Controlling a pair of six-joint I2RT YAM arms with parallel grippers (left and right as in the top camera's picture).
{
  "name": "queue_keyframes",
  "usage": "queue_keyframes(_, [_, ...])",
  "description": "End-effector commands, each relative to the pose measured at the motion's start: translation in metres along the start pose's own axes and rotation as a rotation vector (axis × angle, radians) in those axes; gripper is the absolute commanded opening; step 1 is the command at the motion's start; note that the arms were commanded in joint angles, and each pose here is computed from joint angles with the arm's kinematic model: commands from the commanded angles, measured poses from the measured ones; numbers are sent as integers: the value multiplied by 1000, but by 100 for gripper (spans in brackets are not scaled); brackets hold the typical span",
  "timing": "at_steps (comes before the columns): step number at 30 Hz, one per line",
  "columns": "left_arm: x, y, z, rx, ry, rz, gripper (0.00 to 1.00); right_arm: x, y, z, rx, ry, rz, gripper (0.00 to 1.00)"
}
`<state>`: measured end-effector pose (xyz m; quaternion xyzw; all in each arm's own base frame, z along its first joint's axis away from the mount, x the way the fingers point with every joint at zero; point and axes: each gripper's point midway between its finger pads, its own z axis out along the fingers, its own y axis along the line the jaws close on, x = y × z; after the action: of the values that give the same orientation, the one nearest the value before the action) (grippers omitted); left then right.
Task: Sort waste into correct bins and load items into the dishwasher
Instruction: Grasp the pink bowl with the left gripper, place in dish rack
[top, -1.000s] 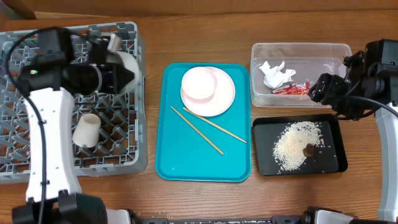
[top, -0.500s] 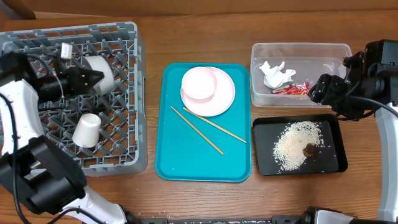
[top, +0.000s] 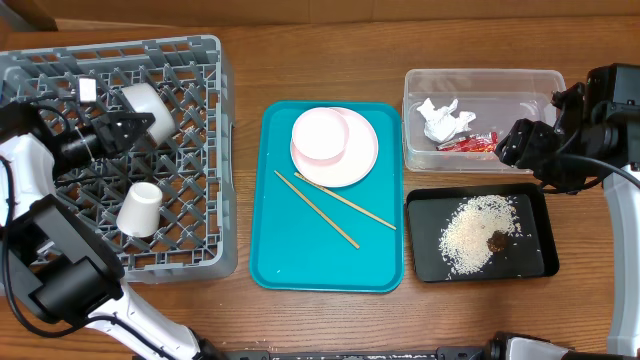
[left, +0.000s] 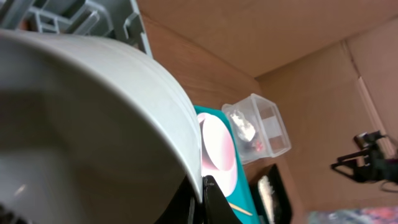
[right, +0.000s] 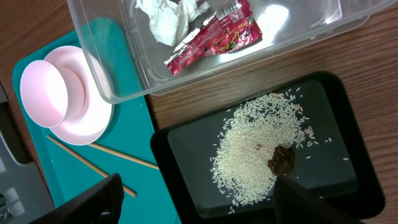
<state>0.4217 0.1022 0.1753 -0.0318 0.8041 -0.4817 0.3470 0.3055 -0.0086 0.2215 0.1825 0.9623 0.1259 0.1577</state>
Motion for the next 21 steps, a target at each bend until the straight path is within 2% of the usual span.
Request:
queue_keyframes(1, [6,21,-31,-40,-37,-117,4,-6,6,-15,-18,-54,-21,78])
queue_keyframes(3, [11,24,-43,-55,-46,-169,5,-6,6,-15,-18,-54,-21,78])
queue_keyframes(4, [13,26,-52,-60,-59,-208,13,-6,6,-15,-18,-54,-21,79])
queue_keyframes(7, [18,26,-67,-64,-78,-288,42,-6,6,-15,-17,-54,-20,78])
queue_keyframes(9, [21,25,-73,-62,-83,-324,73,-5,6,-15,-17,-50,-20,78])
queue_keyframes(12, [22,11,-76,-58,-79,-328,98,-4,5,-15,-15,-46,-19,79])
queue_keyframes(17, [17,-30,-77,-109,-49,-208,100,-1,5,-15,-12,-35,-16,78])
queue_keyframes(21, [18,-89,-59,-202,33,-43,100,0,4,-15,-10,-29,-14,79])
